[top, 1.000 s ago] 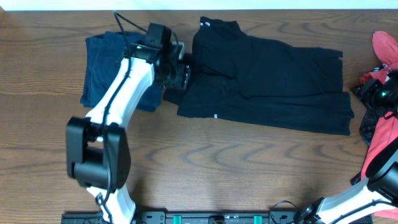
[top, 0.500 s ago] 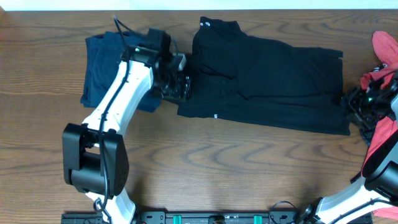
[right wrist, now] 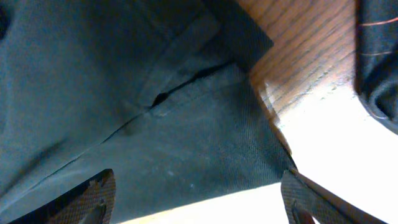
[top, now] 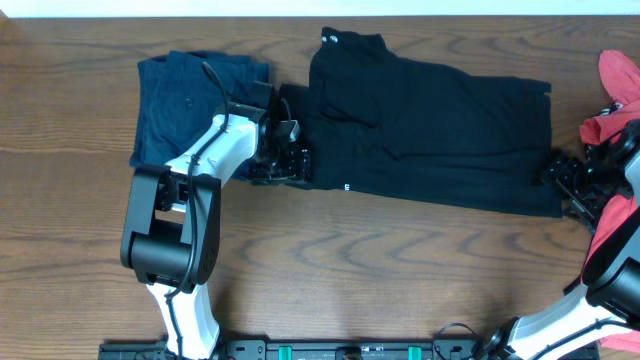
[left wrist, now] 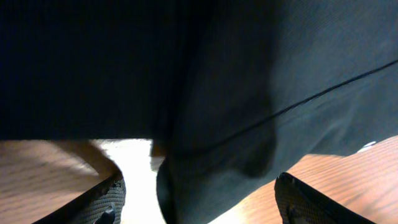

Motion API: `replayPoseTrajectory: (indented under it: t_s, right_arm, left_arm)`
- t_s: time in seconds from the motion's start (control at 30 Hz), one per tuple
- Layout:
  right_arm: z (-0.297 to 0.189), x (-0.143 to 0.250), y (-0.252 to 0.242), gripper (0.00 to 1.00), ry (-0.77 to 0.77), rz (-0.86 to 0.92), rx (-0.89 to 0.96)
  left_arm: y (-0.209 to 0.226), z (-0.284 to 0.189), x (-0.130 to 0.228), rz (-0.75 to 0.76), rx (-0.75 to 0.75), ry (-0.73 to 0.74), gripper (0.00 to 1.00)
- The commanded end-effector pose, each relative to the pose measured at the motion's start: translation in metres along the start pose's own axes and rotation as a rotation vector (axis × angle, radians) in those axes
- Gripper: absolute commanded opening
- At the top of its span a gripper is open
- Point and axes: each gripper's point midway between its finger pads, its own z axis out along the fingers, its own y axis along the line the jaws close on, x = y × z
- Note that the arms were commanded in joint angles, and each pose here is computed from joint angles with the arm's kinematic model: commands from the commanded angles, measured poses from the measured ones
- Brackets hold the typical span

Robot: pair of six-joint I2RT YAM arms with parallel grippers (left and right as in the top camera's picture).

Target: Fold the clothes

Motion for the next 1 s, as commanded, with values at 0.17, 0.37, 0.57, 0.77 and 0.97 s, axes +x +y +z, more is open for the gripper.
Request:
replayPoseTrajectory:
  t_s: [0.17,0.37,0.57,0.77,0.97]
  right_arm:
    - [0.008,-0.002,0.001,0.72,-0.032,0.02,-0.025]
    - [0.012,0.005,-0.002,0.67,-0.011,0.036,-0.013]
    - [0.02,0.02,-0.03,0.77,0.019,0.074,0.118]
    - [0.028,0.023,-0.037,0.7,0.005,0.132,0.146]
    - [0.036,0.019,-0.029,0.53,-0.02,0.132,0.086]
  left_arm:
    - [0.005,0.025,0.002,-0.094,0.017,0.035,0.27]
    - [0.006,0.024,0.007,-0.103,0.012,0.058,0.06]
    - [0.006,0.024,0.009,-0.106,0.011,0.064,0.06]
    - [0.006,0.024,0.008,-0.105,0.011,0.062,0.06]
    - [0.006,0.024,0.008,-0.105,0.011,0.061,0.06]
